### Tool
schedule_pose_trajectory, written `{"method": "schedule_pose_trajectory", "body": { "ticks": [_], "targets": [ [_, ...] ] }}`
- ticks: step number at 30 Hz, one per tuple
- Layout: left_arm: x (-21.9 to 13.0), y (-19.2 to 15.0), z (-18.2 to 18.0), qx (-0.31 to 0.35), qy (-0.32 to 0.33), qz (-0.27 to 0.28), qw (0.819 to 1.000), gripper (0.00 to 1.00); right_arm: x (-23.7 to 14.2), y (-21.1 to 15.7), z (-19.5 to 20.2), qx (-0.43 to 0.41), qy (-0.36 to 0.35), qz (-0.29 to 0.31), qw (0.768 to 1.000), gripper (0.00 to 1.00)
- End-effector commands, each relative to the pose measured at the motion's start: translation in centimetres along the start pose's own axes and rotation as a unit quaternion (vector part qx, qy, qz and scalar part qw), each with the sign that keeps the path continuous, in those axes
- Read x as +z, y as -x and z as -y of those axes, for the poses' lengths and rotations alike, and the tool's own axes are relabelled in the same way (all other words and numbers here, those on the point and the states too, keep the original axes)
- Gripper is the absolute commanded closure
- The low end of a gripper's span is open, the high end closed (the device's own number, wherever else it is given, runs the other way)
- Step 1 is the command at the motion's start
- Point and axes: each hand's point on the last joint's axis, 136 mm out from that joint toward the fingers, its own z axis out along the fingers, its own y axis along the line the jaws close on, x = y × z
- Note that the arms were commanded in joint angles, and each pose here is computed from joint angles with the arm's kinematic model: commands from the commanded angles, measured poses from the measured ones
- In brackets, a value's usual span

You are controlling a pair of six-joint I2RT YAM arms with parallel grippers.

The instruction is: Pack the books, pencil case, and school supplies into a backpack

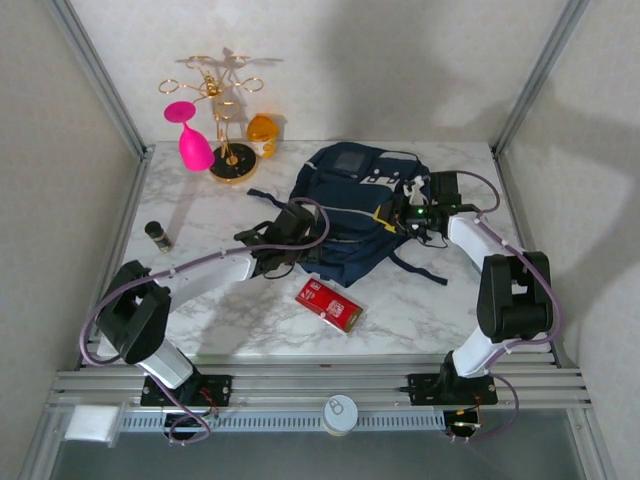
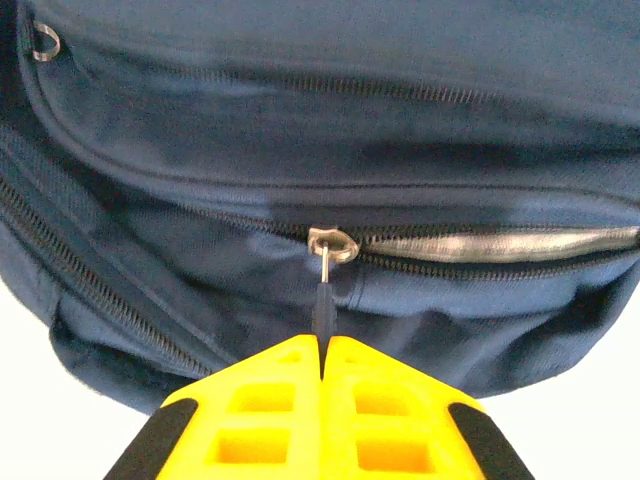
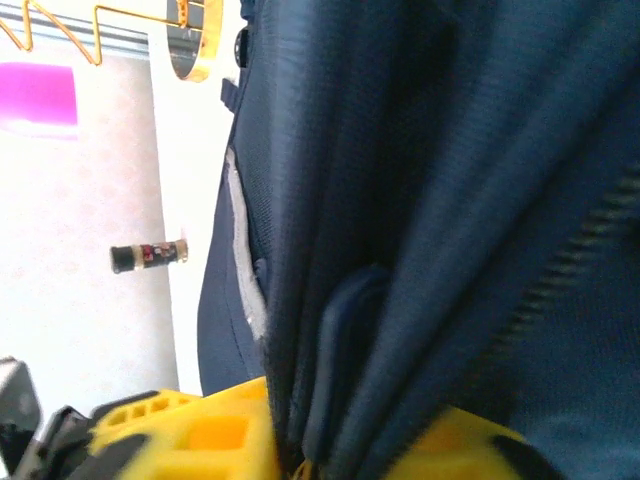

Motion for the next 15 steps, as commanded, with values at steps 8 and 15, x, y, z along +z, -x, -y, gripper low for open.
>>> {"method": "schedule_pose_trajectory", "body": {
  "ticks": [8,15],
  "targets": [
    [0.6,1.8,1.7,0.001,-0.031,0.008,0.999,1.00,-1.9,-2.5,-0.3,0.090,-0.039,0.102,0.990,0.23],
    [0.7,1.4,2.0,-0.002,-0.041,0.005,0.999,1.00,0.5,-3.8,-3.9,0.115,0.002,0.119,0.986,0.24]
  ]
}}
